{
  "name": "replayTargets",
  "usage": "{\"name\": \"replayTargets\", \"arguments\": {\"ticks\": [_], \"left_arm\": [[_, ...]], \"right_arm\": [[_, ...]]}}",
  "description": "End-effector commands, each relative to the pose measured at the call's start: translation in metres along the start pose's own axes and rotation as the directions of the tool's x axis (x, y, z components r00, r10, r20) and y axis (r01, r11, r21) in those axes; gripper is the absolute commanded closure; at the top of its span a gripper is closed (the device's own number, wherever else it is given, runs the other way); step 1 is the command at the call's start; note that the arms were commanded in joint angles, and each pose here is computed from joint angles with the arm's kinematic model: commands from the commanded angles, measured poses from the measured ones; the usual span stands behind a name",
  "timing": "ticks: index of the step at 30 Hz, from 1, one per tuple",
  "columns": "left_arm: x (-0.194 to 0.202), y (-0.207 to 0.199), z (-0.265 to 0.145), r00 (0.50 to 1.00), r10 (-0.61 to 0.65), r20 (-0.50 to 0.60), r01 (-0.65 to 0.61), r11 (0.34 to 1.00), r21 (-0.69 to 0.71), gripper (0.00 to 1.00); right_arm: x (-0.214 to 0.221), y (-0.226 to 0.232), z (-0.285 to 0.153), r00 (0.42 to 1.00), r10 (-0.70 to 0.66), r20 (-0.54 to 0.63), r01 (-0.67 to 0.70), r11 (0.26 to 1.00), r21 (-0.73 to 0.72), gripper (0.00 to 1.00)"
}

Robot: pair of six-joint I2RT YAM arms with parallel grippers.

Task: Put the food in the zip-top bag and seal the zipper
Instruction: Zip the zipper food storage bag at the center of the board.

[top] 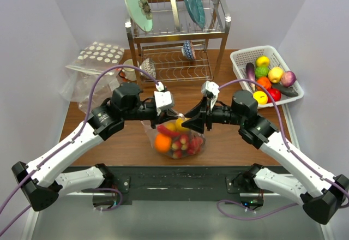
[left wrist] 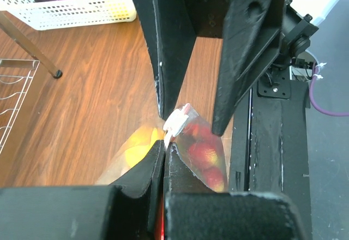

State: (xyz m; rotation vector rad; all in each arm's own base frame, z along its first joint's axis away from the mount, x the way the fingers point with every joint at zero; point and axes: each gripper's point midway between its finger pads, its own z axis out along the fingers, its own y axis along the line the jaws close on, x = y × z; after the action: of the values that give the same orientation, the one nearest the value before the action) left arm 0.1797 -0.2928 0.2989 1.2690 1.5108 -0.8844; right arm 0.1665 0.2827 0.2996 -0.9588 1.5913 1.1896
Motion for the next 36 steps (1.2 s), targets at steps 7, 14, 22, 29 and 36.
{"name": "replayTargets", "arguments": {"ticks": [7, 14, 22, 29, 36], "left_arm": [[-0.034, -0.004, -0.005, 0.996, 0.026, 0.084, -0.028, 0.999, 0.02, 1.0], [-0.036, -0.006, -0.007, 0.995, 0.036, 0.092, -0.038, 0.999, 0.022, 0.66], [-0.057, -0.014, -0.017, 0.987, 0.071, 0.144, -0.079, 0.996, 0.05, 0.48], [-0.053, -0.017, -0.005, 0.991, 0.053, 0.119, -0.067, 0.991, 0.114, 0.5], [-0.048, -0.016, 0.001, 0.994, 0.041, 0.098, -0.054, 0.989, 0.135, 0.51]], "right_arm": [[-0.021, 0.006, 0.006, 0.997, -0.051, 0.051, 0.052, 0.998, -0.021, 0.92], [-0.026, 0.015, 0.0, 0.996, -0.049, 0.07, 0.051, 0.998, -0.036, 1.0], [-0.023, 0.024, -0.001, 0.998, -0.042, 0.056, 0.047, 0.995, -0.089, 1.0], [-0.027, 0.027, -0.002, 0.997, -0.048, 0.06, 0.054, 0.994, -0.1, 1.0], [-0.027, 0.025, -0.002, 0.997, -0.05, 0.06, 0.055, 0.994, -0.092, 1.0]]}}
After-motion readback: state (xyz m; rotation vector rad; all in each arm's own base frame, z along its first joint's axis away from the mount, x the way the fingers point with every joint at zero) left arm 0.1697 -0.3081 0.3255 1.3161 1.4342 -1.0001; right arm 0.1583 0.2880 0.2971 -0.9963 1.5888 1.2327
